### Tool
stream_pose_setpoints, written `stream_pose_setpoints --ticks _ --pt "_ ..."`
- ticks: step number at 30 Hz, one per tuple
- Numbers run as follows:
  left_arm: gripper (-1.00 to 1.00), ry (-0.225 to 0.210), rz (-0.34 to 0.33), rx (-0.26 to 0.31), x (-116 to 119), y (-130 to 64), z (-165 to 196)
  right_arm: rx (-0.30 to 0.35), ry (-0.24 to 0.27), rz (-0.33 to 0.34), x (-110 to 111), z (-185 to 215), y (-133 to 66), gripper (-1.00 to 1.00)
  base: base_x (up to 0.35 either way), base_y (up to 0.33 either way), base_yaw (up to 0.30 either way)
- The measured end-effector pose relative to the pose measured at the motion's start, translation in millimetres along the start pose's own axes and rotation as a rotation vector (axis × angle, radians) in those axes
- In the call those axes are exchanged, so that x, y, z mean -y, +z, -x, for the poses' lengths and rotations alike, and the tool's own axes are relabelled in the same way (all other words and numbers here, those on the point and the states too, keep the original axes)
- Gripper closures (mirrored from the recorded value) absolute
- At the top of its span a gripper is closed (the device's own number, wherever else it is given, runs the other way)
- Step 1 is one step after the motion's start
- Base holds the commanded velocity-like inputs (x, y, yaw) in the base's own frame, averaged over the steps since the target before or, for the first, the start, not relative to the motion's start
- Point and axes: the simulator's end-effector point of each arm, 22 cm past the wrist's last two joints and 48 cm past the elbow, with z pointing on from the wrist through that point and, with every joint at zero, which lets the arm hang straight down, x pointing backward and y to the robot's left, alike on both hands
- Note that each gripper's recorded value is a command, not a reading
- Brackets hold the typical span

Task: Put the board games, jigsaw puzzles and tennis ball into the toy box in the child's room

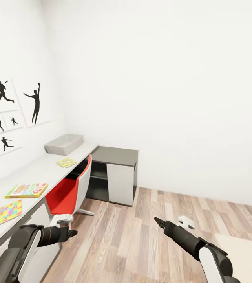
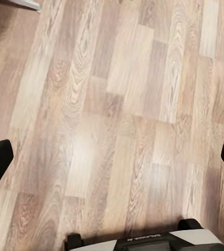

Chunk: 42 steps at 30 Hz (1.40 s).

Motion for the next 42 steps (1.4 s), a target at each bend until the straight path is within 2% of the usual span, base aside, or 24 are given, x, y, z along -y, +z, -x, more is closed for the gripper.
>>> stream_pose_setpoints --ticks 12,32,42 --pt "-1.00 0.000 -0.002 0.000 0.4 0.0 0.0 -0.001 0.000 -0.001 0.4 -0.2 0.1 -1.00 -0.143 0.133 -0.279" --pt "-1.00 0.001 -0.001 0.000 0.3 -0.1 0.1 0.010 0.012 -0.012 7.2 3.6 -2.1 -1.00 -0.018 0.017 -0.279" --pt "-1.00 0.001 -0.001 0.001 0.2 0.1 0.2 0.012 0.015 -0.015 9.0 4.6 -2.4 -1.00 -0.118 0.106 -0.279"
